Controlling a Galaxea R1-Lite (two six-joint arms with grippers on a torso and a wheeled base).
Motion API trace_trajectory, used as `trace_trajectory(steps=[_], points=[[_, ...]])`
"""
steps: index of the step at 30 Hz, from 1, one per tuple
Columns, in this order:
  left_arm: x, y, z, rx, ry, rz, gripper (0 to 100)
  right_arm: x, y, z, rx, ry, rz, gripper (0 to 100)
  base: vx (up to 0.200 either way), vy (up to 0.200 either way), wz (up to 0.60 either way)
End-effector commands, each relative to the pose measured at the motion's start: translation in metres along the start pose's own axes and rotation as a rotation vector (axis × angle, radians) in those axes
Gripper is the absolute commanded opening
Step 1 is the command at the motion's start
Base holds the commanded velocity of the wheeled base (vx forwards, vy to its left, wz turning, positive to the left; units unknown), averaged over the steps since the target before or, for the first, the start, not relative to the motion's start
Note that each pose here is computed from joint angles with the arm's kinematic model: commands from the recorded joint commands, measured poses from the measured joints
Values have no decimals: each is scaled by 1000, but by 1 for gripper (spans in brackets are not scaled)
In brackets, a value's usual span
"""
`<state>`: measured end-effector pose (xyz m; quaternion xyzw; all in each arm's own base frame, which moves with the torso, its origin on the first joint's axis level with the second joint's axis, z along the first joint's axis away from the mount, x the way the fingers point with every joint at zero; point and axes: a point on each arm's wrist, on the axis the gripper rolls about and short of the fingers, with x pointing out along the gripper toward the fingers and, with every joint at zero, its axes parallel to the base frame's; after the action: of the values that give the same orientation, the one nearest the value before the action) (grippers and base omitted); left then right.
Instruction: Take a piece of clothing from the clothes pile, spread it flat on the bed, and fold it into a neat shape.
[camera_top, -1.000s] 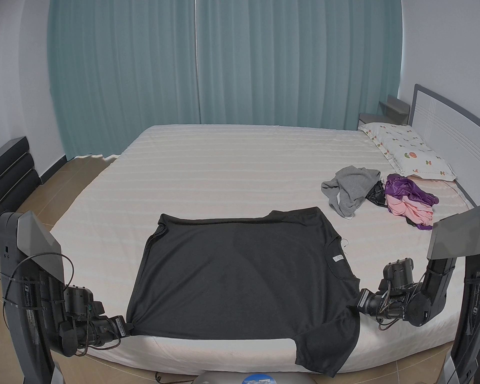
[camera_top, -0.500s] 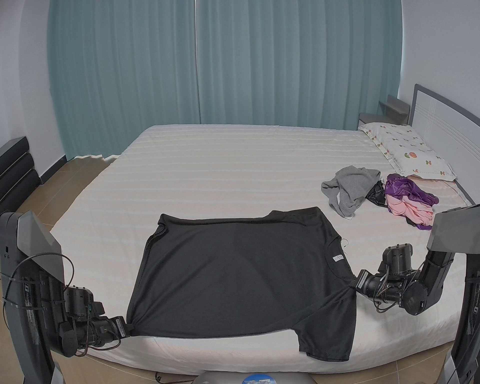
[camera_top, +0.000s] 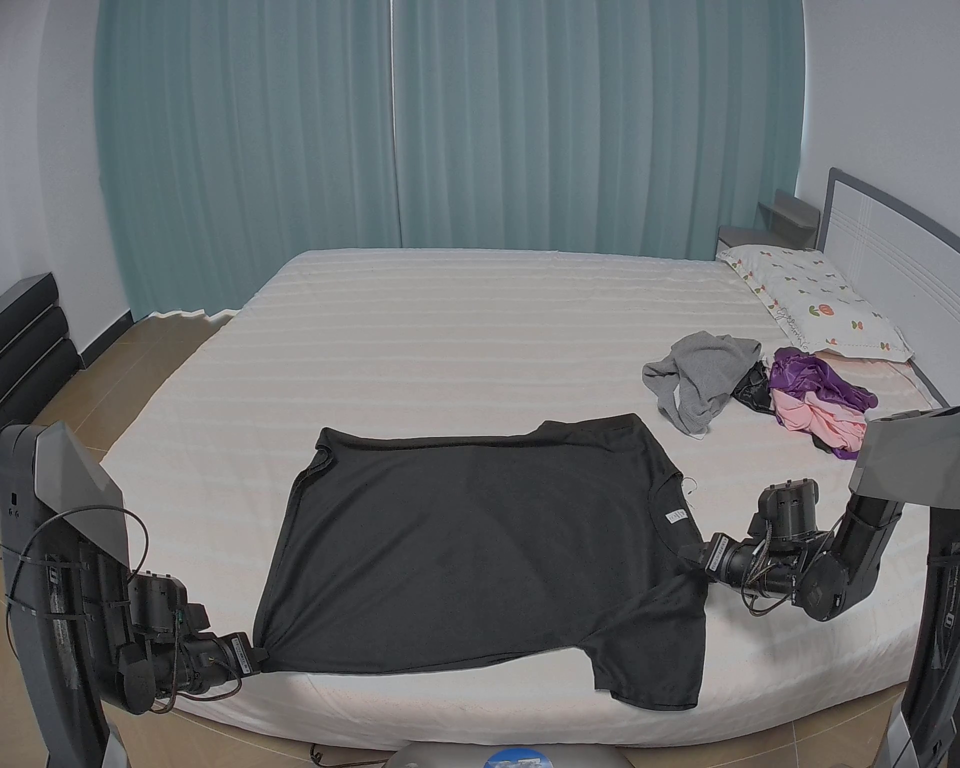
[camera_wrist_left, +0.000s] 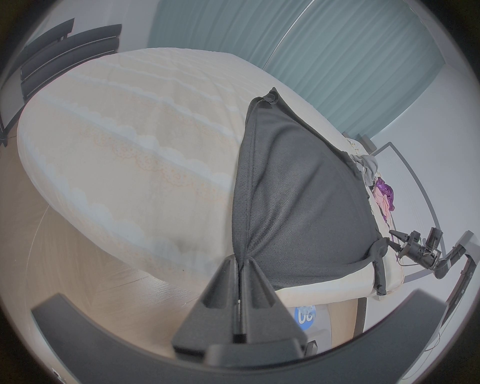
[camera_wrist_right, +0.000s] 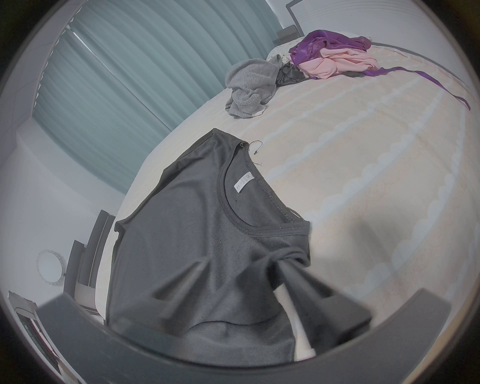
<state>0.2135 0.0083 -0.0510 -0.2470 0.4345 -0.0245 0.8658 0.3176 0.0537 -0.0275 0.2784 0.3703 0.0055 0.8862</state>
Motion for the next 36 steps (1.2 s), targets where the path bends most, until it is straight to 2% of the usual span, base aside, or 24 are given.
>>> trace_trajectory(steps=[1,8,14,18,28,36], points=[[0,0,0,-2,1,0,0,-18,1,-1,-2,7,14,100,0,0,0],[0,0,0,-2,1,2,0,-42,-9,-19,-24,36,32,100,0,0,0],[0,0,0,-2,1,2,0,-58,-18,-52,-54,133,74,100,0,0,0],[0,0,0,-3,1,2,0,-55,-22,-64,-50,175,60,100,0,0,0],[0,0,0,-2,0,0,0,-48,-23,-70,-53,198,56,100,0,0,0],[0,0,0,-2,1,1,0,-40,-14,-70,-73,189,90,100,0,0,0]])
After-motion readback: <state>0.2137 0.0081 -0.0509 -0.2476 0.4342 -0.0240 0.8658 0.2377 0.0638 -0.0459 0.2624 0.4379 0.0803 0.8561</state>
